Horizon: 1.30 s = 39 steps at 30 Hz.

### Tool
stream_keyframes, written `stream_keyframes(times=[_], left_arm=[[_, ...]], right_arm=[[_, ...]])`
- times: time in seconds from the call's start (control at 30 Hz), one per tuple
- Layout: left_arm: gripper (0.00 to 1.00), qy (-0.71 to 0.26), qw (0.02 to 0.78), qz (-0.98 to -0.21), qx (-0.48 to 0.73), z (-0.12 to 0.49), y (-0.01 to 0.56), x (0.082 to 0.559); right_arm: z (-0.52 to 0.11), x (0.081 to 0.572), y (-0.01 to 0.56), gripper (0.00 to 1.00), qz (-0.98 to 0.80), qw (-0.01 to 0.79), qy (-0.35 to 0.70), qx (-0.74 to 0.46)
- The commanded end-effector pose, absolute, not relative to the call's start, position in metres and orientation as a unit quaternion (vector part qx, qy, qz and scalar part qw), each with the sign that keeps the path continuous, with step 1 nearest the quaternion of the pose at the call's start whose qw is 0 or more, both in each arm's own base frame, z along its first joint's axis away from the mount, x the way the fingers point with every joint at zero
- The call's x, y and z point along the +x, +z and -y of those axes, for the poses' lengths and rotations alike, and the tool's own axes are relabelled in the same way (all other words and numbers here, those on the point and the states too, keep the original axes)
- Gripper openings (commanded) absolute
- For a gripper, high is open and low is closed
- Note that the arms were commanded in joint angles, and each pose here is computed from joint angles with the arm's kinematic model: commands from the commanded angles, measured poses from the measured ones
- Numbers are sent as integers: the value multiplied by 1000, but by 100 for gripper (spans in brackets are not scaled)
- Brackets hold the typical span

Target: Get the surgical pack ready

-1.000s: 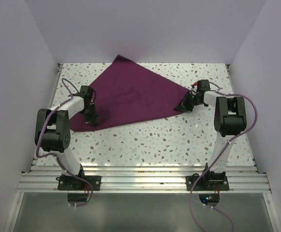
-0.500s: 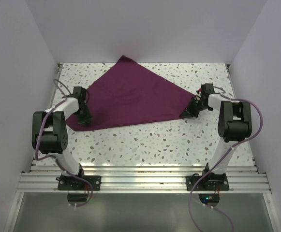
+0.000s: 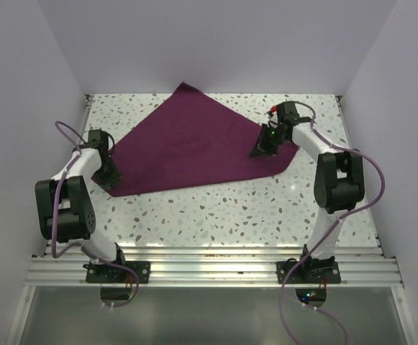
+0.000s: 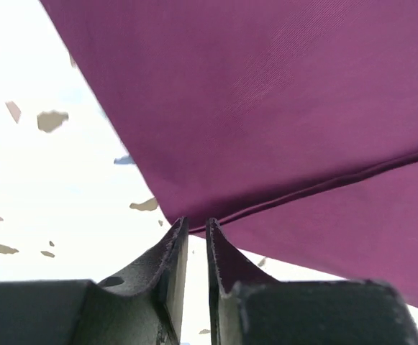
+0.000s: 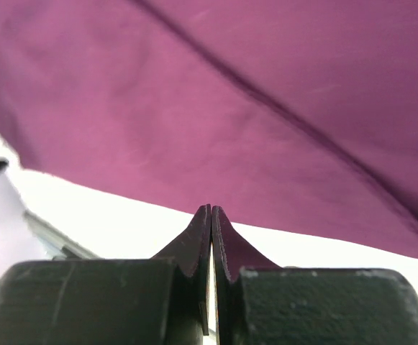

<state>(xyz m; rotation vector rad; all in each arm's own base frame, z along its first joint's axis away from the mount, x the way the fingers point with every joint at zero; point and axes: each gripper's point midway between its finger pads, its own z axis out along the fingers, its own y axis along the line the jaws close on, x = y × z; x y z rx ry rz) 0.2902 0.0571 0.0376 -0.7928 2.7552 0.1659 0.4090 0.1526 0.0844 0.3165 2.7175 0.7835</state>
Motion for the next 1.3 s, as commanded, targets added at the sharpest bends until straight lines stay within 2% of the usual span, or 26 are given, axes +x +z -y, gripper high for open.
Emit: stream_keyframes(times=[0.0, 0.03, 0.2, 0.23, 0.33, 0.5, 0.63, 0.87, 1.03, 1.27], left_arm=[[20, 39, 185, -944, -271, -57, 71, 318], [27, 46, 187, -942, -273, -60, 73, 320], [42, 61, 215, -927, -302, -92, 88, 345], [53, 69, 229, -919, -314, -105, 95, 350], [68, 78, 234, -906, -344, -131, 96, 351], [78, 68, 206, -903, -371, -160, 70, 341], [79, 5, 225, -911, -347, -153, 52, 351], [78, 7, 246, -908, -339, -169, 33, 367], [73, 8, 247, -911, -330, -177, 25, 384], [62, -46, 222, -914, -337, -157, -6, 384]], right_arm=[[-162, 416, 96, 0, -936, 147, 304, 102], [-162, 418, 87, 0, -939, 140, 298, 101], [-160, 430, 82, 2, -941, 139, 295, 90], [-163, 431, 82, 4, -940, 137, 300, 91], [-172, 431, 86, 14, -936, 135, 312, 87], [-181, 428, 82, 26, -928, 139, 333, 89], [-190, 422, 82, 27, -921, 135, 357, 85], [-203, 402, 79, 28, -917, 123, 374, 66], [-204, 400, 70, 28, -917, 112, 377, 64], [-205, 405, 68, 28, -920, 105, 374, 62]])
